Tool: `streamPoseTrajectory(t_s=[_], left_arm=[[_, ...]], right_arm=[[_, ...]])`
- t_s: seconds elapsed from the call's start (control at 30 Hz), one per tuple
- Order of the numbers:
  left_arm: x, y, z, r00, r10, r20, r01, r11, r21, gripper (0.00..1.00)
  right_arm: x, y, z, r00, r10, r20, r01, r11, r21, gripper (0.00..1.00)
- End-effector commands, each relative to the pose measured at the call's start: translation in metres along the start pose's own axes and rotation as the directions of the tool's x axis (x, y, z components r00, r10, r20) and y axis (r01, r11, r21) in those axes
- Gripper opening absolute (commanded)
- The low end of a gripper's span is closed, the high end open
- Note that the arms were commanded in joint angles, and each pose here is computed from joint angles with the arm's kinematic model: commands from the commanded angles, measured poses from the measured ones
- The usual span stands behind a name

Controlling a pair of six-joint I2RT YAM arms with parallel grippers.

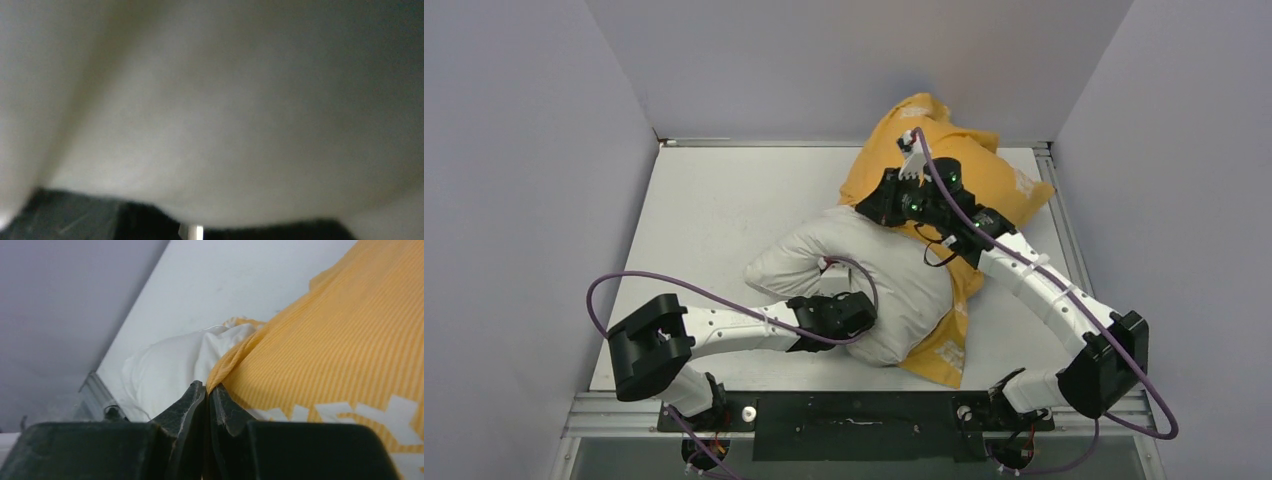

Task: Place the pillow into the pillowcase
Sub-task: Stuff the pillow into the pillowcase.

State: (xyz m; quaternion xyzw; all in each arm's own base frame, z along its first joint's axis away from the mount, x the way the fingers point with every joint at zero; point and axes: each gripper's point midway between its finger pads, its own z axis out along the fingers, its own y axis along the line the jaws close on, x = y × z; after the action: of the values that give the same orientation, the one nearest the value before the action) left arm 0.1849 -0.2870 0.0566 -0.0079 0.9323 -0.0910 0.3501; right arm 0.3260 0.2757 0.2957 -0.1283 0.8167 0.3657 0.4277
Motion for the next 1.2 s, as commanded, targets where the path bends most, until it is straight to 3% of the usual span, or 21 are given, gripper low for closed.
streamPoseTrajectory(t_s=[0.0, 0.2, 0.3, 0.33, 0.53, 0.67, 0.77, 0.83, 1.0, 1.17], left_arm=[[-0.024, -0.022, 0.001, 0.999, -0.038, 0.012, 0.037, 0.993, 0.113, 0.0], [-0.024, -0.015, 0.017, 1.0, -0.021, -0.023, 0.023, 0.995, 0.093, 0.0], [-0.016, -0.008, 0.024, 0.999, -0.001, -0.049, 0.004, 0.998, 0.059, 0.0], [-0.013, -0.006, 0.026, 0.998, 0.004, -0.056, -0.002, 0.999, 0.051, 0.0], [0.004, 0.001, 0.023, 0.997, 0.009, -0.074, -0.006, 0.999, 0.05, 0.0], [0.011, 0.0, 0.014, 0.997, 0.028, -0.067, -0.024, 0.998, 0.064, 0.0], [0.015, 0.003, 0.007, 0.998, 0.011, -0.063, -0.007, 0.997, 0.073, 0.0], [0.018, 0.007, 0.003, 0.998, -0.007, -0.06, 0.012, 0.997, 0.079, 0.0], [0.02, 0.02, -0.005, 0.998, -0.055, -0.043, 0.058, 0.994, 0.091, 0.0], [0.017, 0.023, -0.011, 0.997, -0.075, -0.034, 0.078, 0.991, 0.108, 0.0]], right_arm=[[0.017, 0.211, -0.088, 1.0, 0.024, -0.006, -0.02, 0.648, -0.762, 0.05], [0.089, 0.275, -0.124, 0.982, 0.051, -0.18, -0.186, 0.373, -0.909, 0.05], [0.101, 0.289, -0.138, 0.985, 0.023, -0.173, -0.171, 0.336, -0.926, 0.05], [0.101, 0.289, -0.137, 0.988, 0.015, -0.157, -0.152, 0.358, -0.922, 0.05], [0.083, 0.252, -0.1, 0.995, -0.096, 0.016, 0.078, 0.687, -0.722, 0.06], [0.063, 0.218, -0.081, 0.983, -0.153, 0.102, 0.184, 0.819, -0.543, 0.43], [0.048, 0.184, -0.069, 0.964, -0.221, 0.145, 0.259, 0.898, -0.356, 0.86], [0.038, 0.153, -0.064, 0.953, -0.257, 0.161, 0.286, 0.937, -0.2, 0.99], [0.006, 0.041, -0.055, 0.951, -0.259, 0.171, 0.23, 0.958, 0.172, 0.93], [-0.003, -0.047, -0.03, 0.978, -0.178, 0.105, 0.144, 0.952, 0.271, 0.97]])
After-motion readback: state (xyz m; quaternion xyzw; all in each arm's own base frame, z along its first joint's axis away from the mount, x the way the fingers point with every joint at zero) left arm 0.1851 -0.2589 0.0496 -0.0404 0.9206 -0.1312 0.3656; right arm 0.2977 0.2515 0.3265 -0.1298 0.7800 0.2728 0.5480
